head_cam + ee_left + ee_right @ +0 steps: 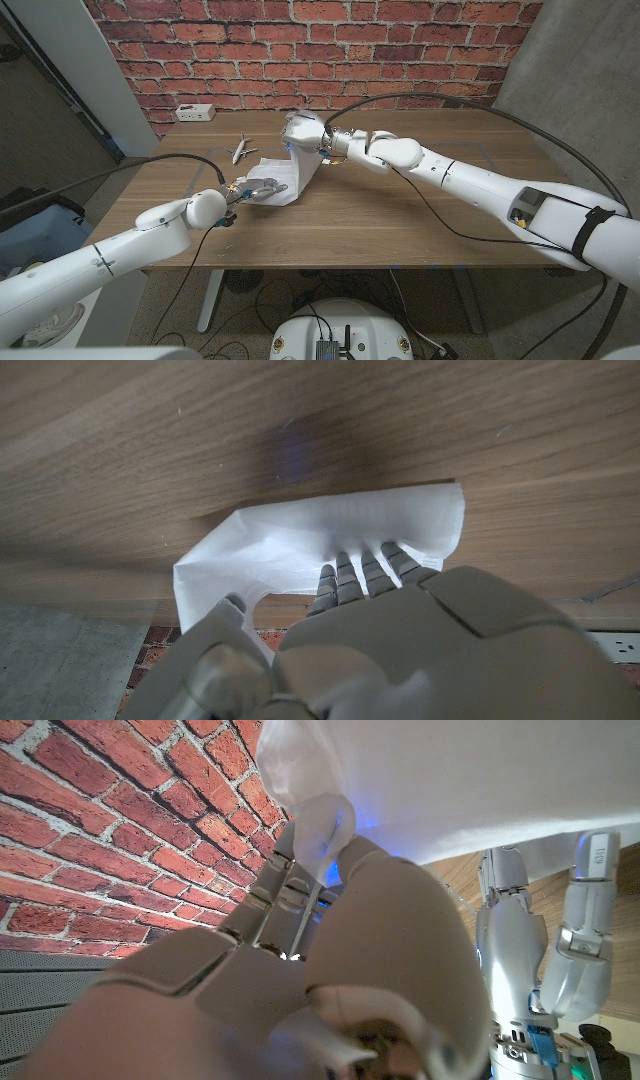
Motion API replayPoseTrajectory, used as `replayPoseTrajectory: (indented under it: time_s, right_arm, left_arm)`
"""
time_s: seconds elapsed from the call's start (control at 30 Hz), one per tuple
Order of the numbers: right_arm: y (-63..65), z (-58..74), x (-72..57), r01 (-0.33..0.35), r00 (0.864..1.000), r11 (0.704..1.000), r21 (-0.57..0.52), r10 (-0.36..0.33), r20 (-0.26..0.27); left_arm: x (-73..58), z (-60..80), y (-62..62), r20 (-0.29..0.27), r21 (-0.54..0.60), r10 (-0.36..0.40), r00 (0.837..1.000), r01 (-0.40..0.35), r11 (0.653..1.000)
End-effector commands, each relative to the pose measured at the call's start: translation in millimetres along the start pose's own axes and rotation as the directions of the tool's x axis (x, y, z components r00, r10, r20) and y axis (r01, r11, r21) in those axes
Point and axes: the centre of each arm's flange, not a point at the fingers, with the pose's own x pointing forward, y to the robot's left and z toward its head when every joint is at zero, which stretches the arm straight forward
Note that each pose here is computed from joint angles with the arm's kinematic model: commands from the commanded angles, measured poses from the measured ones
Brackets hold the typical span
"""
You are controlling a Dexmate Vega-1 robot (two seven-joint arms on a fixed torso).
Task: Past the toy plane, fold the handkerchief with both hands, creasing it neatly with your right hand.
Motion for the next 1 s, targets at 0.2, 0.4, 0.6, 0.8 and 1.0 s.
replayPoseTrajectory:
  time_s: [0.2,0.4,0.6,0.8,1.0]
  right_arm:
    - [-12.0,6.0,21.6,0.066,0.997,0.998,-0.016,-0.065,0.051]
    - [-11.6,10.7,26.7,0.078,0.994,0.997,-0.021,-0.076,0.079]
    - [-11.1,14.9,31.4,0.089,0.992,0.996,-0.010,-0.087,0.096]
    - [-10.7,15.9,33.9,0.102,0.990,0.995,0.001,-0.101,0.096]
    - [-10.7,16.7,34.3,0.127,0.988,0.992,0.010,-0.128,0.085]
  left_arm:
    - [0.3,-1.2,1.4,0.004,-0.003,0.014,1.000,-0.014,1.000]
    - [0.5,-2.4,1.3,0.001,-0.006,0.015,1.000,-0.015,1.000]
    - [1.6,-2.9,1.2,0.001,-0.009,0.014,1.000,-0.014,1.000]
    - [2.6,-3.3,1.2,0.000,-0.012,0.014,1.000,-0.014,1.000]
    - [3.9,-3.7,2.2,0.000,-0.012,0.015,1.000,-0.015,1.000]
